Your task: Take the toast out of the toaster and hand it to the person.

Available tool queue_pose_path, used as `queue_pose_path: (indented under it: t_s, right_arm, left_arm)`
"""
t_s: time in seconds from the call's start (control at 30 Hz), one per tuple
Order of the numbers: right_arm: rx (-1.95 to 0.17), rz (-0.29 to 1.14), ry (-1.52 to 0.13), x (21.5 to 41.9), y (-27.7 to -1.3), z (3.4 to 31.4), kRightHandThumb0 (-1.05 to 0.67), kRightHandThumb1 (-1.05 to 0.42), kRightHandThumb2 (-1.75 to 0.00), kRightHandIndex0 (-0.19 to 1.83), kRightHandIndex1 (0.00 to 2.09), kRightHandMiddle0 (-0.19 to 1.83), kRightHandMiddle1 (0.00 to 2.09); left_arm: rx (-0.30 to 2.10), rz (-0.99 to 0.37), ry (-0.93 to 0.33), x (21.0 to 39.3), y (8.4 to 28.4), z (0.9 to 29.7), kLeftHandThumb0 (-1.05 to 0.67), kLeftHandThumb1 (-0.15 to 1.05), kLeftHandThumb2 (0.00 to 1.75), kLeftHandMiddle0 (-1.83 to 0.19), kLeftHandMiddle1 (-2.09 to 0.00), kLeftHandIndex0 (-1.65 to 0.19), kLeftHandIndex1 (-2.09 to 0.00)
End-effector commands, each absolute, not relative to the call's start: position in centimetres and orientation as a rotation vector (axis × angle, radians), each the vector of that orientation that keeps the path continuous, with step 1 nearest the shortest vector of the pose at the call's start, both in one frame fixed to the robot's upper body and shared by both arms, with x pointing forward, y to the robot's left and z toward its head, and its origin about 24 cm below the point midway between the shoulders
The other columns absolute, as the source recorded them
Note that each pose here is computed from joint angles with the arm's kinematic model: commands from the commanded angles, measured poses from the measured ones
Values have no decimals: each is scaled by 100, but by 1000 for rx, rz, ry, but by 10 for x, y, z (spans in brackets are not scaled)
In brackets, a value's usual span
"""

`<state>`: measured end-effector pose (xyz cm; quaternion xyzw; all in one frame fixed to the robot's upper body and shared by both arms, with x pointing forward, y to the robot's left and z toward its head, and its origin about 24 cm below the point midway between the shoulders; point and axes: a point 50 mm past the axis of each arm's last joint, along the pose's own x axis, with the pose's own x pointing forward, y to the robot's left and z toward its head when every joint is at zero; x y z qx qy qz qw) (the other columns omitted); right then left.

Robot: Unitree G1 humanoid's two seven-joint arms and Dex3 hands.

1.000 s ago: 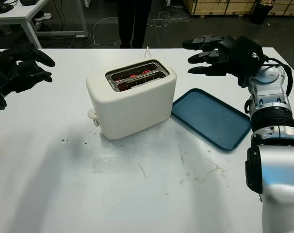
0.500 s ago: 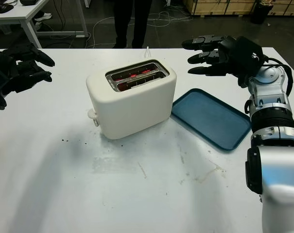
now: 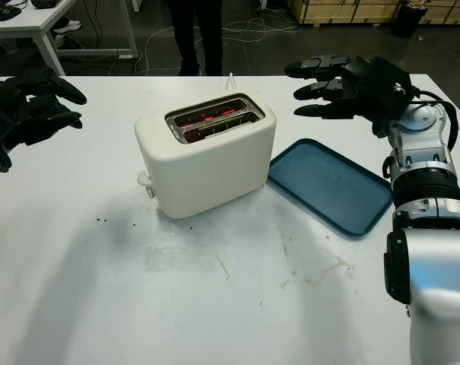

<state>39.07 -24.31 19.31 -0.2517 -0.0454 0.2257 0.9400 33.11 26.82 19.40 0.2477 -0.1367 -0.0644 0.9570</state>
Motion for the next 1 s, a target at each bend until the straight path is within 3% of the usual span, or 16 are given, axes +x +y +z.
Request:
queue_pose_path:
  t_s: [0.0,0.97]
  right_arm:
    - [-523,461,-105,390,-244,194,-83,-73,0,37,58,61,0]
    - [-515,455,-99,390,-244,193,-82,-73,0,36,58,61,0]
  left_arm:
    - [496,-130,-292,331,267,197,-105,87,0,-63,-133,-58,-120]
    - [499,-130,-297,331,268,196,-105,88,0,-64,-132,-58,-119]
